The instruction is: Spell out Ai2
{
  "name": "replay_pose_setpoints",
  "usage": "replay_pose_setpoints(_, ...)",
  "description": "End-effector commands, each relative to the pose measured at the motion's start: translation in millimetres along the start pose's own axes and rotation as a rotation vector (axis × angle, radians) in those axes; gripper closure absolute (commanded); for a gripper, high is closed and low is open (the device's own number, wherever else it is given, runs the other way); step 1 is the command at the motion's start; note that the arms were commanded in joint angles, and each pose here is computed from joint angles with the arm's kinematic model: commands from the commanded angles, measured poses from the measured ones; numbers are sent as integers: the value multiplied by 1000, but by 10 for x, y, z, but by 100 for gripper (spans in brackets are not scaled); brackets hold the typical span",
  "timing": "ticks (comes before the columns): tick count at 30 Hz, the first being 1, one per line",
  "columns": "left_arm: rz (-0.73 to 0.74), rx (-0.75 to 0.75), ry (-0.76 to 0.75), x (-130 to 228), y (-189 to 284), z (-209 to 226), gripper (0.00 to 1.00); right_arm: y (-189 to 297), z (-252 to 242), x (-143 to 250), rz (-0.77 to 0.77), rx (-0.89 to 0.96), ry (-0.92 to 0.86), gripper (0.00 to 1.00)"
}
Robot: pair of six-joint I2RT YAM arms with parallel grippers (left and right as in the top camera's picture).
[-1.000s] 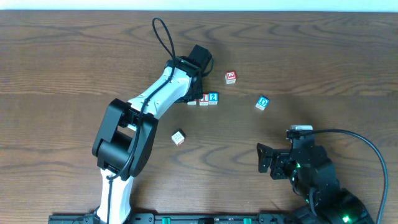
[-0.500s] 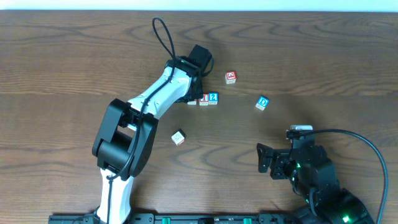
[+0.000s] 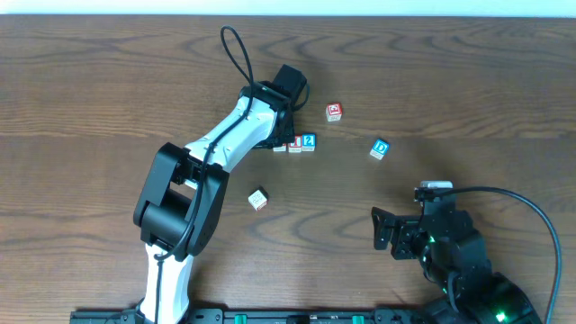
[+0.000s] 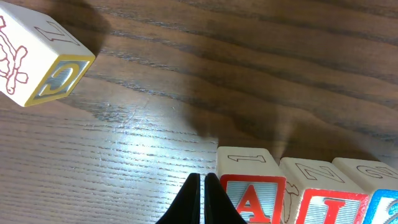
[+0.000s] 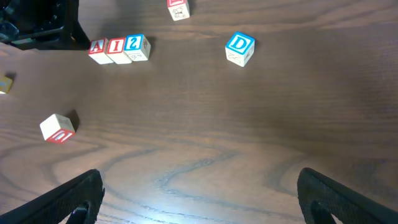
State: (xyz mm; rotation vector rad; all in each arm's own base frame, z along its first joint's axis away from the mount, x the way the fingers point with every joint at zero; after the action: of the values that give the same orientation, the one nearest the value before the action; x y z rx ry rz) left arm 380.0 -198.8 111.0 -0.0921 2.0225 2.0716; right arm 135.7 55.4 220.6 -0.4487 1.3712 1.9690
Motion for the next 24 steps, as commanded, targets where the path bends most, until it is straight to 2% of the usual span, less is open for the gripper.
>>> replay_pose_setpoints(1, -50, 22, 22, -109, 168, 13, 94, 2, -7, -2, -2, 2, -11, 1)
replay_pose_setpoints(24, -57, 24, 19, -120, 169, 9, 94, 2, -7, -2, -2, 2, -11, 1)
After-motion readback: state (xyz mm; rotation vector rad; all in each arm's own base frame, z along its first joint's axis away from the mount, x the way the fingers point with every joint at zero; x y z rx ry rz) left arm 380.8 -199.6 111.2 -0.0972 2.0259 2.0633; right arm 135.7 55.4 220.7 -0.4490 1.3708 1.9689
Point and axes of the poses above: each gripper's point midway between its finger pads, its own y axis back along the fingers, its own z axis along the line the jaws close on, x = y × z, the point moved 9 cm from there along y, back along the fingers, and after that the axes turned 13 degrees about -y, right-handed, at the moved point
